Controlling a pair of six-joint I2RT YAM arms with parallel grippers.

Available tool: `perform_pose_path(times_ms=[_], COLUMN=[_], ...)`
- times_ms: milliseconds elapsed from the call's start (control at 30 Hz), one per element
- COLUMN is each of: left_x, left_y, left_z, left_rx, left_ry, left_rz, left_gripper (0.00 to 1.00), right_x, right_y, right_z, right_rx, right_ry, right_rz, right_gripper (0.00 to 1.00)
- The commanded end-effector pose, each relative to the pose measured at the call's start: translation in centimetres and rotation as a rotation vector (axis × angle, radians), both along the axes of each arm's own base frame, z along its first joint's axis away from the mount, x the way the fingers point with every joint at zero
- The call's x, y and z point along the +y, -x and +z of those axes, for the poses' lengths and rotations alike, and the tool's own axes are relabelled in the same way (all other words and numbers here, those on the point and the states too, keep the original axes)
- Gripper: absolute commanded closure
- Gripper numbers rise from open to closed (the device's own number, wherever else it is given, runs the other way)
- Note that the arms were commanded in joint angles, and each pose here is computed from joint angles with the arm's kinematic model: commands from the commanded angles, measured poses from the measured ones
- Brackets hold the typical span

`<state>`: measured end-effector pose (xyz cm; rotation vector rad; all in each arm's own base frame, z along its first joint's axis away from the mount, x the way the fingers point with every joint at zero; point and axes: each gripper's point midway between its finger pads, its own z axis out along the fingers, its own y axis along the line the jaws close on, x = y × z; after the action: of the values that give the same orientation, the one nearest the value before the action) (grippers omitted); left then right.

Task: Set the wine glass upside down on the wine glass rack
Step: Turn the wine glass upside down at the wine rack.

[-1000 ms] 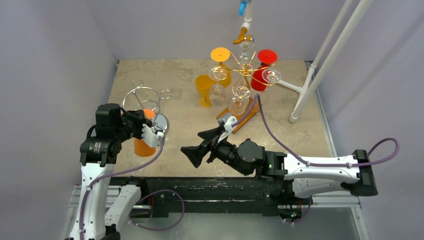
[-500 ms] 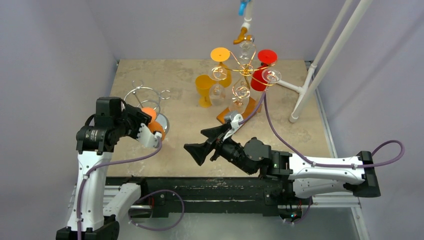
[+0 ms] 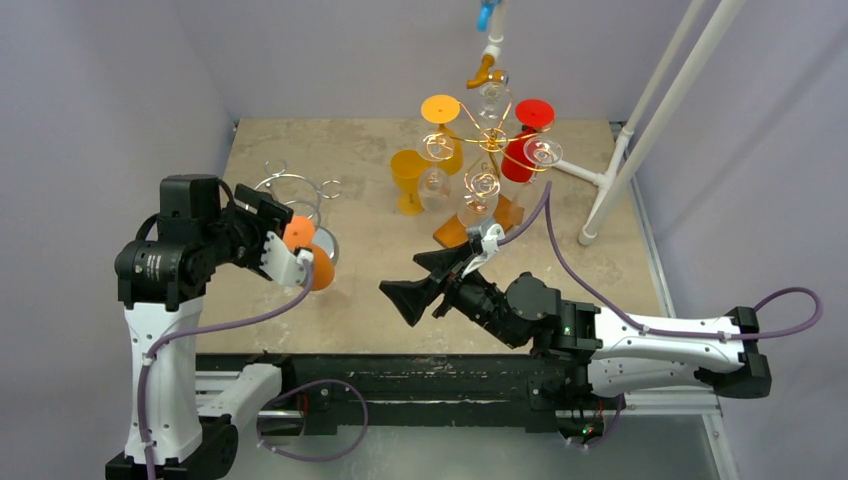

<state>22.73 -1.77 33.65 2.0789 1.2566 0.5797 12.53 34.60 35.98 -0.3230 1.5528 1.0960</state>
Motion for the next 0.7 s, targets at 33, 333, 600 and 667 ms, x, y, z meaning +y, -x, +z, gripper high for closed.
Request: perform_pose_path(times_ms=[33,333,600,667], left_x=[-1.8,-2.7,-2.6,-2.0], left_y=[0.5,-5.3,-6.7,-7.2], left_z=[3.0,6.7,3.8,3.4], left_rx=[0.006,0.067,0.155,0.145], left_ry=[0.175,0.657,0.833,0.848], left_rz=[0.024,0.401,0.610,0.679], left_gripper=[0.30,0.33,0.38,0.42], right_x=[-0.7,-1.0,-0.7,-0.6], right_y=[-0.4,-0.4,-0.6,-0.7], right_z=[0.5,0.6,0.2,0.2], right_rx=[0.014,0.055,0.075,0.076], right_ry=[0.014,0.034,0.091,0.099], right_rz=[-0.025,-0.039,-0.052,-0.056], right_gripper=[0.01,0.01,0.05,0.07])
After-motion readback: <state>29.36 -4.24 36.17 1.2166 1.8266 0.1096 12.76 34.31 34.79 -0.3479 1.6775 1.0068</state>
